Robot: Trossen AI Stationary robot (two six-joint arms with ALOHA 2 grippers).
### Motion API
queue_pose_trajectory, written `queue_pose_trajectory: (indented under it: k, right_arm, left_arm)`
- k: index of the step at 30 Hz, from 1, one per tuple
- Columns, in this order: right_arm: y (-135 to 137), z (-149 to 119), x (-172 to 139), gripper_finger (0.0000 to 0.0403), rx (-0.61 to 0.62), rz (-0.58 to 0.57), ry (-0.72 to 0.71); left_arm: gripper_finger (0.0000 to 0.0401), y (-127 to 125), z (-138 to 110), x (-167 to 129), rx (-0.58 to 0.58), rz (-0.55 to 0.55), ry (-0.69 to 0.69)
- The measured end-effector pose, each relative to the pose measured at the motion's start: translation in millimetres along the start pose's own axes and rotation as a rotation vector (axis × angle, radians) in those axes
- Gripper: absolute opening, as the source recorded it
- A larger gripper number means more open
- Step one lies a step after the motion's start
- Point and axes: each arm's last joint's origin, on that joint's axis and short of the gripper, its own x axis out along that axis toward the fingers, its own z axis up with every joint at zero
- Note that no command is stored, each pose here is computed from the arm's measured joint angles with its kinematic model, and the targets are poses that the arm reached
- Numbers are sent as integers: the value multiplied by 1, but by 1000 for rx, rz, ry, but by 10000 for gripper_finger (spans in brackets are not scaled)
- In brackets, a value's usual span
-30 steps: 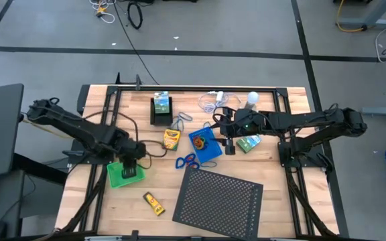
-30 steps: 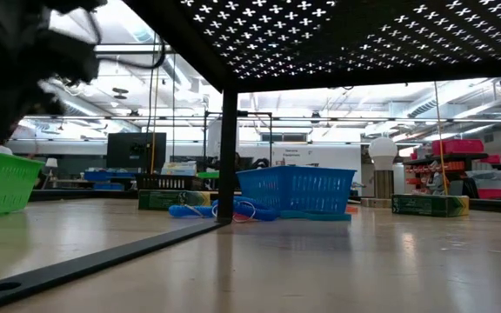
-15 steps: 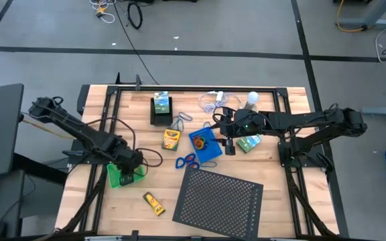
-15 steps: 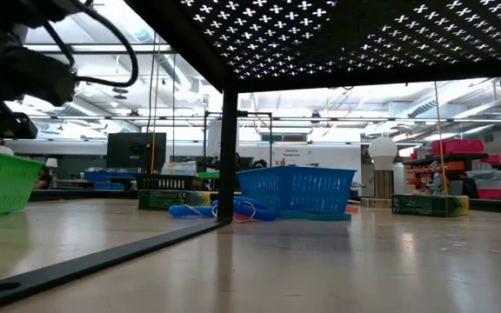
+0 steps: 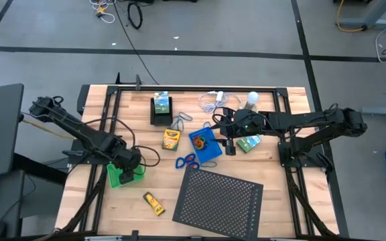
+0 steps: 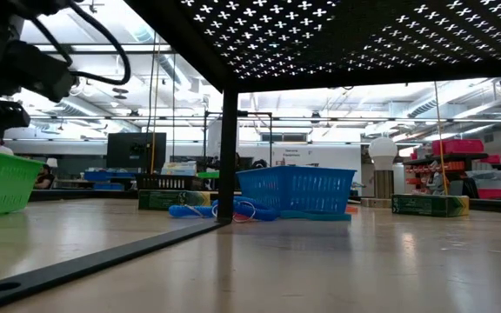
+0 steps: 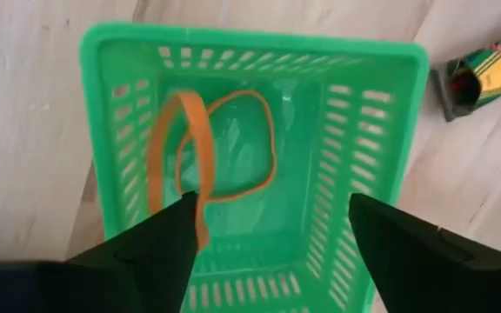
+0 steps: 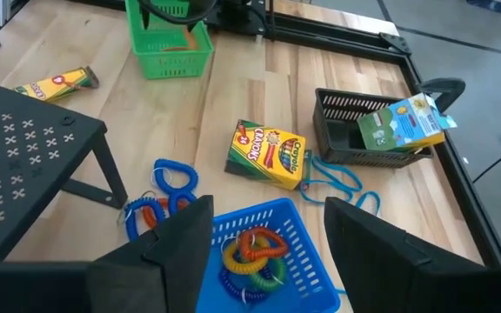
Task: Pick & Place Office Desk Supplies
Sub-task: Put the bottom yellow rubber band into the green bin, then put the top blue rubber band into the green bin
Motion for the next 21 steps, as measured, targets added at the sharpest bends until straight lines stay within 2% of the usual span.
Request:
queue_pose_trajectory:
  k: [10,12,17,21]
  right_arm:
    - [0,0,0,228,0,-3,1]
    - [0,0,0,228,0,-3,1]
    - [0,0,0,228,-1,-3,0]
    - [0,0,0,228,-14,-3,-2]
  left_arm:
    - [308,-3,4,-2,-13,-23,-40]
    - [308,-7,12,-8,23,0,-150]
    - [308,-18,42,-25,141,112,-612]
    - [308,-11,68,-37,194,167,-806]
